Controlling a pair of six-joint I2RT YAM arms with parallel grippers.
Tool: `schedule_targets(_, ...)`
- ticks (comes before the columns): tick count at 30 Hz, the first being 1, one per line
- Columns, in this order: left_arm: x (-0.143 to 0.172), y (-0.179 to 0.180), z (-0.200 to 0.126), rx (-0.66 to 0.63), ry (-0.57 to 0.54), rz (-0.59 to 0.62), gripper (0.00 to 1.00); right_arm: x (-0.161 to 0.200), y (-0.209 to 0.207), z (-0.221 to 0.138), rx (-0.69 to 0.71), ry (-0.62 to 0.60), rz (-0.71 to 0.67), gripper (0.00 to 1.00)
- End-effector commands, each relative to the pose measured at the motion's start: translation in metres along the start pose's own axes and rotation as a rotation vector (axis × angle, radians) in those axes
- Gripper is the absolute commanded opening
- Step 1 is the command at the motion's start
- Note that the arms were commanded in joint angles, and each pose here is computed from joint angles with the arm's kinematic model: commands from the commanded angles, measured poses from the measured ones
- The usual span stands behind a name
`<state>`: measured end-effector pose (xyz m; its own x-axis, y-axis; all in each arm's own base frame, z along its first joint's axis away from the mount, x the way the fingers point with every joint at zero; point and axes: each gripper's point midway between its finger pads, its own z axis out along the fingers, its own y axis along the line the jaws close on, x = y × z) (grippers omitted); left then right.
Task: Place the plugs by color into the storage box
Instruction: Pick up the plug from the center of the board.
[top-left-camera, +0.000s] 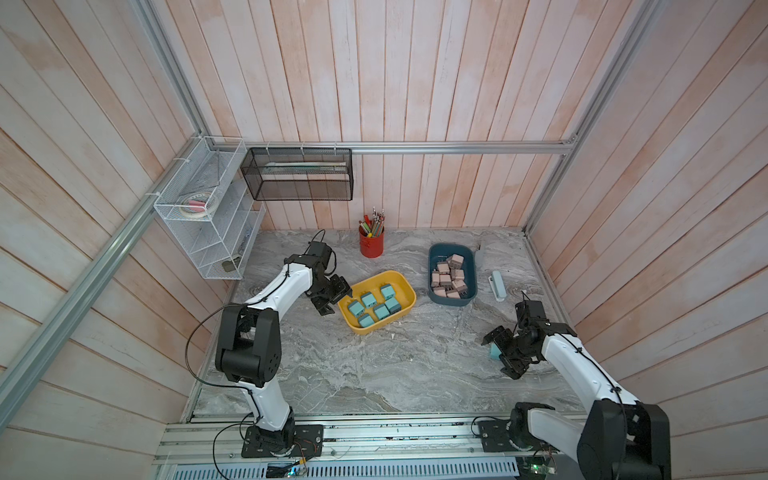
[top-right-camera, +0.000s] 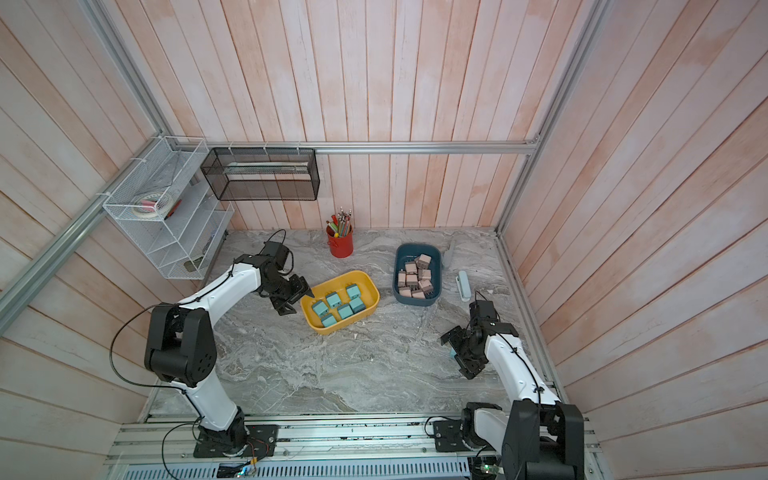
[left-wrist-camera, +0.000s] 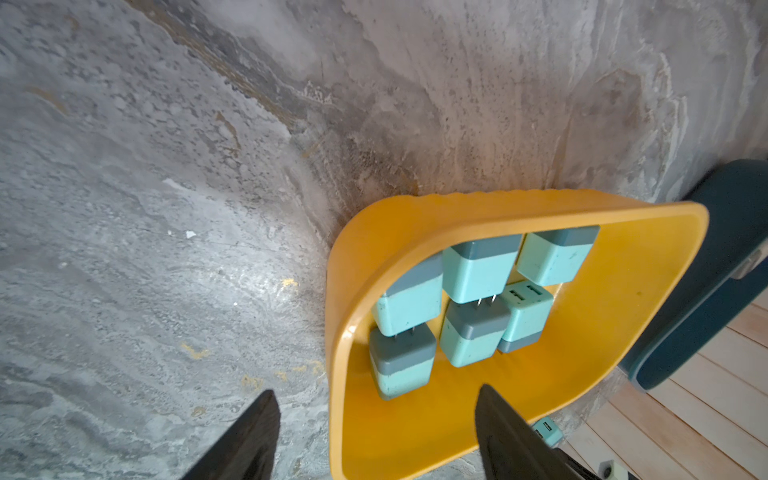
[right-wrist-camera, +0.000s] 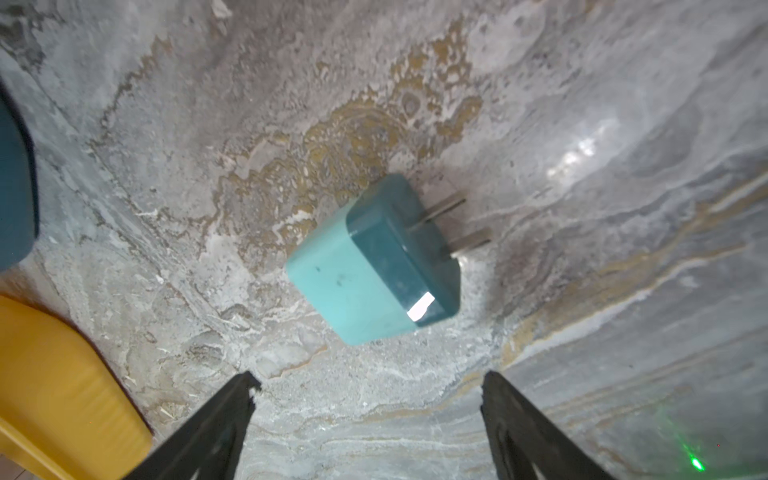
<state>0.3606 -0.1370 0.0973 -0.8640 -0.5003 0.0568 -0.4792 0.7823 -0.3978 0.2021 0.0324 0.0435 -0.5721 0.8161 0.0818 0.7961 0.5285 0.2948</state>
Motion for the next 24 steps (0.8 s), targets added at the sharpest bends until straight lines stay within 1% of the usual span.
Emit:
schedule_targets(1, 0.000, -0.004, -0.004, 0.010, -0.005, 0.008, 0.76, -0.017, 0.011, 0.003, -0.009, -0.031, 0.012, 0.89)
schedule_targets(11, 0.002, -0.003, -0.005, 0.012, -0.008, 0.006, 0.76, -0.048, 0.026, 0.018, 0.070, 0.023, -0.191, 0.89)
schedule_targets(14, 0.002, -0.003, -0.005, 0.013, -0.007, 0.004, 0.76, -0.049, 0.032, 0.023, 0.068, 0.054, -0.241, 0.86)
schedule_targets(17, 0.001, -0.005, -0.005, 0.015, -0.009, 0.003, 0.76, -0.046, 0.041, 0.030, 0.069, 0.067, -0.334, 0.81)
schedule_targets(20, 0.000, -0.006, -0.005, 0.017, -0.007, 0.000, 0.76, -0.036, 0.041, 0.041, 0.134, 0.106, -0.427, 0.78)
schedule_targets(24, -0.002, -0.009, -0.005, 0.021, -0.008, -0.001, 0.76, -0.020, 0.036, 0.045, 0.209, 0.112, -0.482, 0.78)
